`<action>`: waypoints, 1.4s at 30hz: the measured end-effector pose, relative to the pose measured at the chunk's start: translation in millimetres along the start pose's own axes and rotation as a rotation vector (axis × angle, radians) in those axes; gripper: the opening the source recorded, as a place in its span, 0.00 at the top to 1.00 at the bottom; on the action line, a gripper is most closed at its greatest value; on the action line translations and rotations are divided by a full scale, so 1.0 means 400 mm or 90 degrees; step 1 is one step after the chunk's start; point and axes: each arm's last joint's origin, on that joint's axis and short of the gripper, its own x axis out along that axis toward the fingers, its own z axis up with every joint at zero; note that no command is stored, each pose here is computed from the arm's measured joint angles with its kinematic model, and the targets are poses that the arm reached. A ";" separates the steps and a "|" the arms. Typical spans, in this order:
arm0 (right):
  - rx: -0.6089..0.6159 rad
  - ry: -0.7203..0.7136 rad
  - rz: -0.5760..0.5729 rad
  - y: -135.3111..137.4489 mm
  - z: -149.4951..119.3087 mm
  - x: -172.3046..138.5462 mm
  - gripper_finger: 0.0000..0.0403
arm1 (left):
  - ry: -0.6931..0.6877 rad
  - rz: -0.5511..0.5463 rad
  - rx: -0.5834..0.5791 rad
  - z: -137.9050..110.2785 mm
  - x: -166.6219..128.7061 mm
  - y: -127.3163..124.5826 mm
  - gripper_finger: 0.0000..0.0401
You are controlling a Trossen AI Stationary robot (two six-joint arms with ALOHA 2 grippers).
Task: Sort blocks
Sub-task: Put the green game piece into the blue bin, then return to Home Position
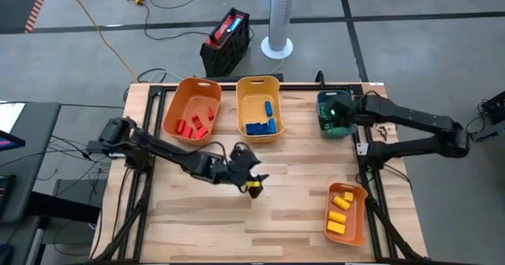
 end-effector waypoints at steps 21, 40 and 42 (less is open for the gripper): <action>-0.104 0.187 0.003 0.003 0.109 0.200 0.51 | 0.054 0.132 0.079 0.037 -0.244 0.064 0.36; 0.000 -0.198 0.334 -0.162 -0.012 -0.168 0.36 | -0.037 0.084 -0.020 -0.028 -0.352 0.205 0.49; 0.017 -0.220 0.378 -0.183 -0.036 -0.193 0.36 | -0.066 0.049 -0.058 -0.051 -0.362 0.232 0.50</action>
